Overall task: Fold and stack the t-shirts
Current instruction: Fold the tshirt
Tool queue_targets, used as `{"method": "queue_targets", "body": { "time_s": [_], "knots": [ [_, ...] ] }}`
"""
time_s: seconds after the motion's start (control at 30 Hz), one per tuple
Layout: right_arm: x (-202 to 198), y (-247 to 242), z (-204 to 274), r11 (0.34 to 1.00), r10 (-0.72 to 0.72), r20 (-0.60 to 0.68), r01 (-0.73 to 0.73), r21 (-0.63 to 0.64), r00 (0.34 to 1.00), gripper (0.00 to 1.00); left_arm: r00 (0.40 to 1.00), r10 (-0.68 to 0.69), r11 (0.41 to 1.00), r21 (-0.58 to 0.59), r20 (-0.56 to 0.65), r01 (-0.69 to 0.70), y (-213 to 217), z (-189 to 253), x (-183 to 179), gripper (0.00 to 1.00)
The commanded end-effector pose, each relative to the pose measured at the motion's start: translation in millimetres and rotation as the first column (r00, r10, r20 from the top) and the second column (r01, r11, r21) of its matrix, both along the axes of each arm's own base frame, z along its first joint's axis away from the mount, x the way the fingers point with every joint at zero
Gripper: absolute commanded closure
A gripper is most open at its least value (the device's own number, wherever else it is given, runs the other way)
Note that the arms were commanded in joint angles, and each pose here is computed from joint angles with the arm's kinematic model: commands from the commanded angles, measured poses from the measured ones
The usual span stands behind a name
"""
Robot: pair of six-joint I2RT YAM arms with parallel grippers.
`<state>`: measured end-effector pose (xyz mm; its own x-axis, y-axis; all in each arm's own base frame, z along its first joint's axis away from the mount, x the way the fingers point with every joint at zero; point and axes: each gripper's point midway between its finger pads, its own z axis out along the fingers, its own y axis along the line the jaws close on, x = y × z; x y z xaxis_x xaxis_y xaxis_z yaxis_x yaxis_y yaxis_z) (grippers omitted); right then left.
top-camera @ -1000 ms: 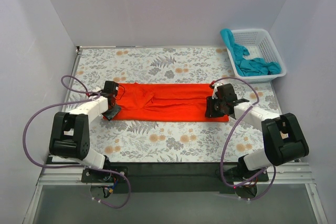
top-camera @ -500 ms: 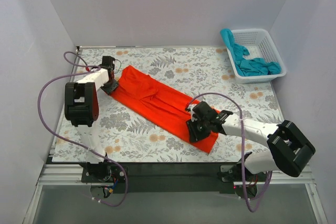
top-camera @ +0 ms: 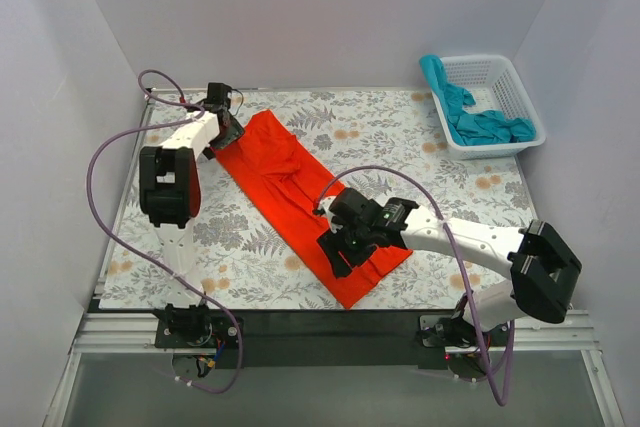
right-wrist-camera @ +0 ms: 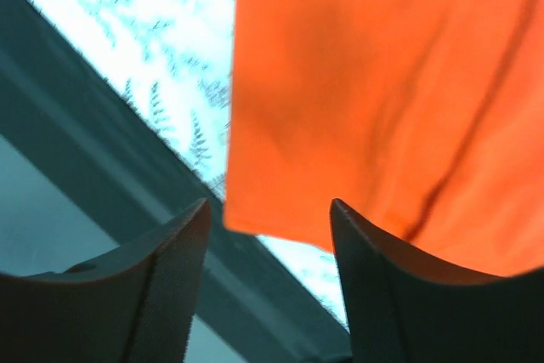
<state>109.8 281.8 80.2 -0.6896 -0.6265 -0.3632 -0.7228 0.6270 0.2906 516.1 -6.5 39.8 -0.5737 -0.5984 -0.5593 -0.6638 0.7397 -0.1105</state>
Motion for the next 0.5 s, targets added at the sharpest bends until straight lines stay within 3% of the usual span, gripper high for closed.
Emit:
{"method": "queue_targets", "body": {
  "time_s": [0.0,0.1,0.2,0.47],
  "knots": [
    [31.4,-14.9,6.6,0.999,0.000,0.097,0.004,-0.043,0.995,0.32,0.984,-0.020,0.998,0.059,0.179,0.009,-6.5,99.9,-6.9,0.24],
    [52.4,-22.1,4.1,0.998,-0.027,0.112,0.033,-0.045,0.993,0.27,0.980,-0.064,0.998,0.040,0.188,0.058,-37.5,108.2,-26.0,0.17],
    [65.1,-21.4,2.4,0.999,-0.013,0.126,0.018,-0.044,0.992,0.23,0.982,-0.119,0.993,0.005,0.144,0.120,-73.0,88.7,-46.1,0.13],
    [68.6,-24.4,-37.2,0.995,0.005,0.096,0.005,-0.102,0.995,0.21,0.975,-0.219,0.976,0.003,0.027,0.219,-125.4,32.5,-58.8,0.16]
  ]
}}
